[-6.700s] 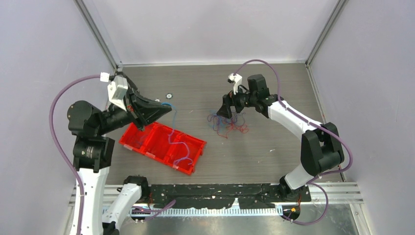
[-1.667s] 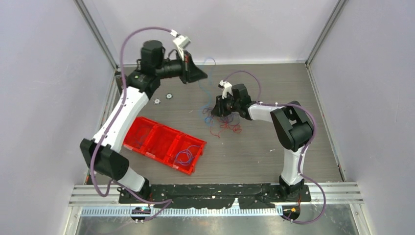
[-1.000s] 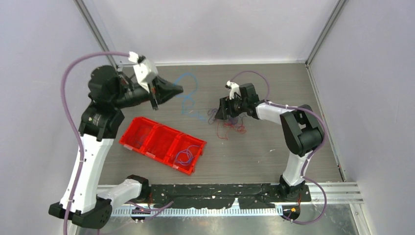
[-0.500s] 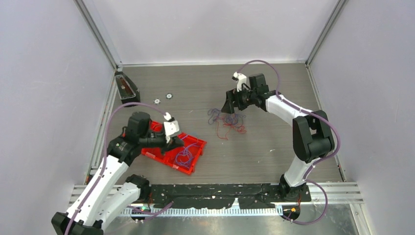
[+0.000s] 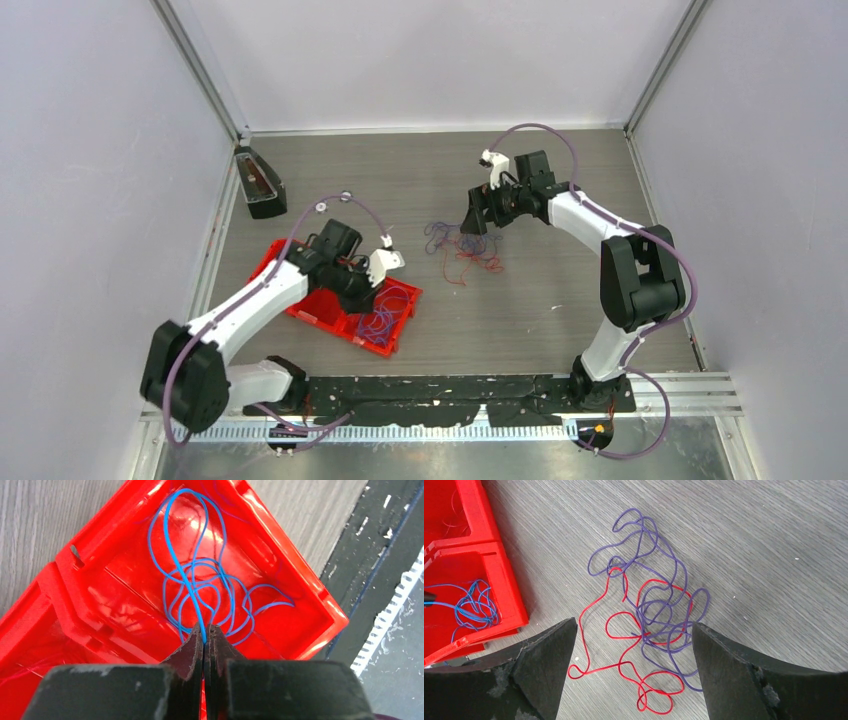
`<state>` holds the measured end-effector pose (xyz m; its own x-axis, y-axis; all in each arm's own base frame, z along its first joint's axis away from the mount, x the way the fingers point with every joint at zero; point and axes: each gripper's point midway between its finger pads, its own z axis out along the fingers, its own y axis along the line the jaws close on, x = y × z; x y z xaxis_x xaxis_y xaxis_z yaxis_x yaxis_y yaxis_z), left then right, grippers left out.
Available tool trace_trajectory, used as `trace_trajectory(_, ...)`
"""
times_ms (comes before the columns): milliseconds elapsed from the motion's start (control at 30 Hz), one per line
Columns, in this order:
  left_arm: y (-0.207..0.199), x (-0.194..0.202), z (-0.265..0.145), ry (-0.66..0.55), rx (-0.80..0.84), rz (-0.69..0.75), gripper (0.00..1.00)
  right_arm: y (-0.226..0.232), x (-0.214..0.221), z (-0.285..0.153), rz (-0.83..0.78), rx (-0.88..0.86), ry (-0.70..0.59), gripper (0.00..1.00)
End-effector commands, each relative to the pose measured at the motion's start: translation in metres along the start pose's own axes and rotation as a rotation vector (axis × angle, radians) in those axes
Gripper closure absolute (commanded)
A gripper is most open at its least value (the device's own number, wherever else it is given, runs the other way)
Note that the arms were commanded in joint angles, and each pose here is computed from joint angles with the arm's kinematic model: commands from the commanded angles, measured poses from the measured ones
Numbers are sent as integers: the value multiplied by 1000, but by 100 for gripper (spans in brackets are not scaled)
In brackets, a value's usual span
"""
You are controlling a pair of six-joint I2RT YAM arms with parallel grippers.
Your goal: Untangle the cables
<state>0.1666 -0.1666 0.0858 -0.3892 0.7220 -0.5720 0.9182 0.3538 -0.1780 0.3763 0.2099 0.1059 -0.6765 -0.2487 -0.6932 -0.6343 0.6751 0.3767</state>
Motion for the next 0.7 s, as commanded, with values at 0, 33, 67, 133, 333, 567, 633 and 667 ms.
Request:
trace_trajectory(0,10,-3,5,111,-28,-41,100,9,-26,-16,-63,-10,-63,9)
trace_trajectory(33,9,-1,9,132,-23,-36,100,8,-27,-17,-63,-11,-64,9)
trace_trajectory(67,9,2,13,151,-22,-27,100,7,-26,-18,-60,-10,-61,9)
trace_trajectory(133,6,9,19,188,-16,0,100,6,-26,-20,-58,-9,-59,9)
trace_trajectory(333,0,7,13,199,-33,43,75,2,-24,-28,-63,-5,-53,9)
trace_trajectory(567,-9,-16,-22,103,-80,65,35,1,-22,-33,-68,-6,-49,9)
trace_trajectory(633,-11,-22,-31,78,-93,79,29,2,-22,-33,-68,-9,-49,9)
trace_trajectory(667,-10,-25,-35,62,-105,92,28,2,-22,-33,-68,-10,-49,9)
